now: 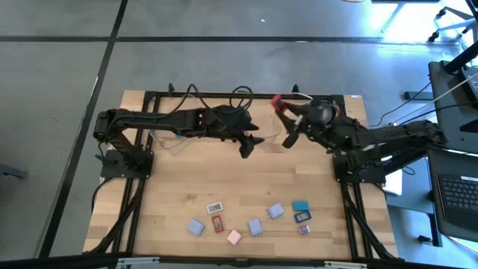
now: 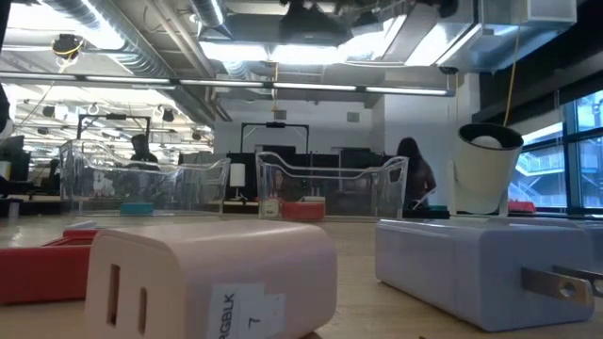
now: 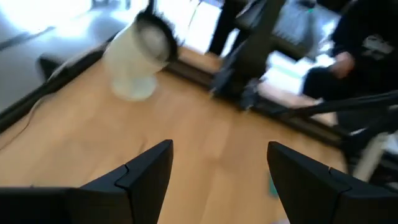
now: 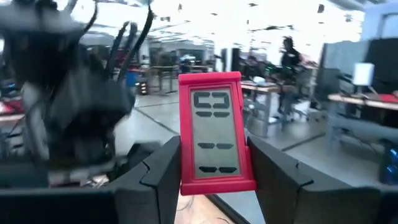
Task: Pick & Place Office items
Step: Put the top red digital timer into the left transparent bin
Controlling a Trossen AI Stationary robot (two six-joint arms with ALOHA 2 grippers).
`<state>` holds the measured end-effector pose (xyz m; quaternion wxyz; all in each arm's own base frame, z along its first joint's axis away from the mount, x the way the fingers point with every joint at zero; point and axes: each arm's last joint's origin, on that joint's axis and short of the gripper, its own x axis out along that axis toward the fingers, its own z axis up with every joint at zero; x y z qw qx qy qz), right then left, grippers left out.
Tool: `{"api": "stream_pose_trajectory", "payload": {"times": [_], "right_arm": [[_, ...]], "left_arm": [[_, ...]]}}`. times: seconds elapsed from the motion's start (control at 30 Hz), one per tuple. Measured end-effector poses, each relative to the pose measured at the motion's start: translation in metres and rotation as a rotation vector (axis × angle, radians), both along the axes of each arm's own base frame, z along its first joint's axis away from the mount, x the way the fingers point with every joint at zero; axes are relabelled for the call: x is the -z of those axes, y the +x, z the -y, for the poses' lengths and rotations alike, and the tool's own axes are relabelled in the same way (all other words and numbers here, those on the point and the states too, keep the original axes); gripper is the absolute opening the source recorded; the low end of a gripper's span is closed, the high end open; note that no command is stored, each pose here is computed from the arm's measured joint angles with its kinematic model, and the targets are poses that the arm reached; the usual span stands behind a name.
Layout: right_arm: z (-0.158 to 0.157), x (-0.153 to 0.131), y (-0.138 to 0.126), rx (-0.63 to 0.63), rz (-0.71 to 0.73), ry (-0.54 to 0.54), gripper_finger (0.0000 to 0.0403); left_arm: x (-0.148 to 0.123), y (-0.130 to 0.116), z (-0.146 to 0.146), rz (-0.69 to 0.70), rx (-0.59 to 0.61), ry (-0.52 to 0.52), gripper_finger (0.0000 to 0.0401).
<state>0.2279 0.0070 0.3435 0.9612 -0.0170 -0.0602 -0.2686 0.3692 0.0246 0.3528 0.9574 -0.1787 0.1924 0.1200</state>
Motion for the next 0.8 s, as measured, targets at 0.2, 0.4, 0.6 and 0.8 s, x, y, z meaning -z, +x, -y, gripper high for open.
{"api": "stream_pose_trajectory", "payload": {"times": [0.2,0.4,0.6,0.8], "right_arm": [[0.003,0.013,0.017,0.041,-0.077,-0.065,0.0166],[0.002,0.018,0.024,0.018,-0.152,-0.186,0.0166],[-0.001,0.026,0.035,-0.034,-0.215,-0.295,0.0166],[-0.001,0.030,0.039,-0.031,-0.254,-0.344,0.0166]], "left_arm": [[-0.023,-0.020,0.003,0.052,-0.010,0.014,0.0257],[-0.045,-0.043,-0.001,0.113,-0.202,0.043,0.0257],[-0.058,-0.053,-0.012,0.217,-0.357,-0.044,0.0257],[-0.051,-0.046,-0.021,0.220,-0.278,-0.195,0.0257]]}}
